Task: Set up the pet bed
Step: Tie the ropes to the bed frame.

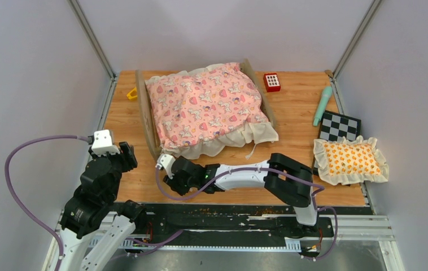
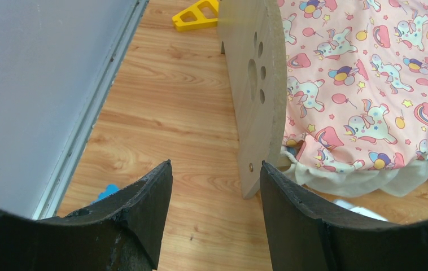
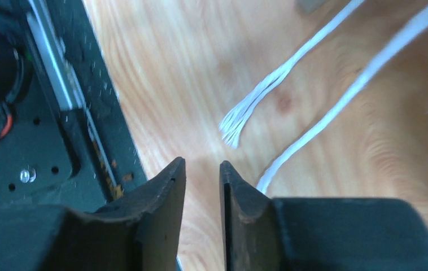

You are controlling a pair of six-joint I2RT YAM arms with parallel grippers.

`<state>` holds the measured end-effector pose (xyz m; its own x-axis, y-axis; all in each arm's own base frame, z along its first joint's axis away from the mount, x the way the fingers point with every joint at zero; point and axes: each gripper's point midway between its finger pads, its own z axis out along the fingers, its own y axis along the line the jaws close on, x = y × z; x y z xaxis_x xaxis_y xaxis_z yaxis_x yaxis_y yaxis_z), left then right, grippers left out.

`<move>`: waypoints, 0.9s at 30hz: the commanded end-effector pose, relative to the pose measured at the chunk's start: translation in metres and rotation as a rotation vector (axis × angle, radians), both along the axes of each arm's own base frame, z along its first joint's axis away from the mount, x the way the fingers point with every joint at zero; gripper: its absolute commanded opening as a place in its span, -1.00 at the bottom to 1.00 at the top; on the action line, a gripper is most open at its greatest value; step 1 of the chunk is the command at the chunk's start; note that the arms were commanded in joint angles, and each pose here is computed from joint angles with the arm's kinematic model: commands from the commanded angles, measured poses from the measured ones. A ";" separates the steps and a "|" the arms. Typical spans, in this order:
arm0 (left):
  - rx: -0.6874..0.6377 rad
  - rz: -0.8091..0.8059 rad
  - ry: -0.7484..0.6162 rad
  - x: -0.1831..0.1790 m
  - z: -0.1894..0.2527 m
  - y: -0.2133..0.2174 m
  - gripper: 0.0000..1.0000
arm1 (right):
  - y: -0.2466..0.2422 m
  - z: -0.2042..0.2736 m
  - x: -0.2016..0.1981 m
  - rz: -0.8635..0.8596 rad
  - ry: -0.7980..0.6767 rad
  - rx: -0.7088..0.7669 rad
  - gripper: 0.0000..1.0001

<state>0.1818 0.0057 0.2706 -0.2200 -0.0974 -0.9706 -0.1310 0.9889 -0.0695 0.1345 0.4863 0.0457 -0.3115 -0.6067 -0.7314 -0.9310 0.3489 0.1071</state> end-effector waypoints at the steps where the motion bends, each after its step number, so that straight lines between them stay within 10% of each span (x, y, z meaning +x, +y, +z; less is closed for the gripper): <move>1: -0.013 -0.001 -0.033 0.001 0.010 0.000 0.32 | 0.035 0.068 0.041 -0.139 -0.069 0.305 -0.35; 27: -0.005 -0.016 -0.027 0.002 0.011 -0.003 0.32 | 0.070 0.008 0.112 -0.312 -0.155 0.296 -0.02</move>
<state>0.1818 0.0055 0.2704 -0.2215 -0.0937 -0.9706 -0.1284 0.9895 -0.0662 0.2303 0.5422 0.0444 -0.3386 -0.3352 -0.8792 -0.8215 0.5608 0.1026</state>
